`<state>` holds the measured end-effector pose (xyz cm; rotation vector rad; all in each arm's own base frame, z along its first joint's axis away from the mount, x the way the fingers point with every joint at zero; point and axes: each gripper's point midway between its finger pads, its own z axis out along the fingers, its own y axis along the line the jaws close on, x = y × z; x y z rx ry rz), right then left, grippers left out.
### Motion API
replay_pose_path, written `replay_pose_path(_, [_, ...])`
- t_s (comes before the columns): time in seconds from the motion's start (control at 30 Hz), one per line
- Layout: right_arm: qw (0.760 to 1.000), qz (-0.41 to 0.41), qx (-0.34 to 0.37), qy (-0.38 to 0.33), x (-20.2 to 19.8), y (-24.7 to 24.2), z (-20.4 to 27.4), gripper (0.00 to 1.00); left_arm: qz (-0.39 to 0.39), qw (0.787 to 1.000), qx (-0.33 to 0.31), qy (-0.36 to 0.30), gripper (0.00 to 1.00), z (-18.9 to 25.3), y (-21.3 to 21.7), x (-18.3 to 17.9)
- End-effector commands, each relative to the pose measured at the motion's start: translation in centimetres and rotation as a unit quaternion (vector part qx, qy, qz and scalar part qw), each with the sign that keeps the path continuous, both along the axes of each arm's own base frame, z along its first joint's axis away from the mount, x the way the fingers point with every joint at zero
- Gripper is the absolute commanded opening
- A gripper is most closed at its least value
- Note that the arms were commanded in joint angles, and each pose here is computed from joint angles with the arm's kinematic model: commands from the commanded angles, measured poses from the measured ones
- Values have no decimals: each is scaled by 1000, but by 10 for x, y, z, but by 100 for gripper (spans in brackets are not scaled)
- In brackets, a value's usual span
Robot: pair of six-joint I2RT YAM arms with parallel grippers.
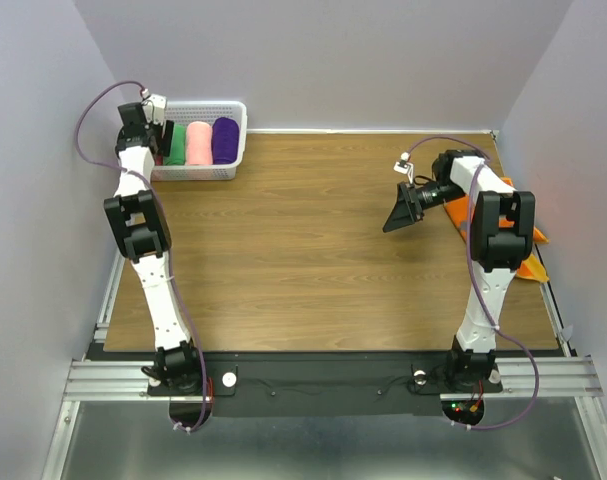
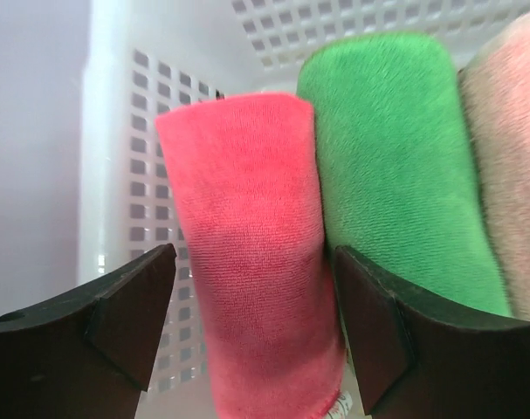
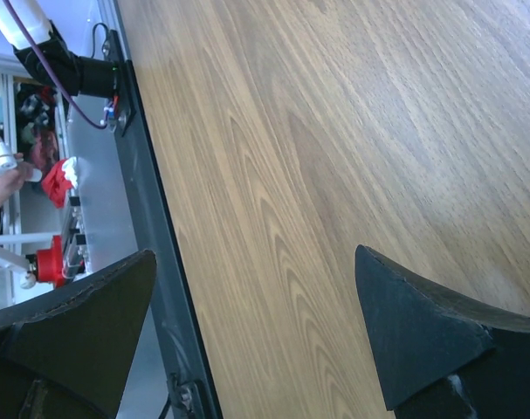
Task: Roll the towels
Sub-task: Place the rolled towel into the container
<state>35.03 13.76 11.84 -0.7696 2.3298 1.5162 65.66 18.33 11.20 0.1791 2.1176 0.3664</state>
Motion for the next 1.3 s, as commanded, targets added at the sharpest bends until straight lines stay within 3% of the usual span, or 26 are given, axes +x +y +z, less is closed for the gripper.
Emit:
replay_pose_path(0.0, [1000, 1, 16, -13, -6, 2, 16, 100, -22, 994, 21, -108, 84, 123, -5, 3])
replay_pose_path(0.27, [1000, 3, 20, -17, -8, 2, 16, 100, -23, 990, 27, -138, 81, 155, -7, -1])
replay_pose_path(0.33, [1000, 4, 19, -15, -9, 2, 15, 100, -39, 989, 21, -140, 68, 158, -14, -2])
replay_pose_path(0.6, [1000, 5, 22, -8, -11, 2, 10, 100, -53, 991, 4, -124, 36, 133, -17, 5])
replay_pose_path(1.13, [1000, 2, 14, 16, -14, 1, 0, 100, -4, 998, -6, -66, 34, 34, 13, 18])
replay_pose_path(1.27, [1000, 1, 9, 17, -13, 0, 0, 100, -6, 998, -8, -56, 38, 17, 14, 19])
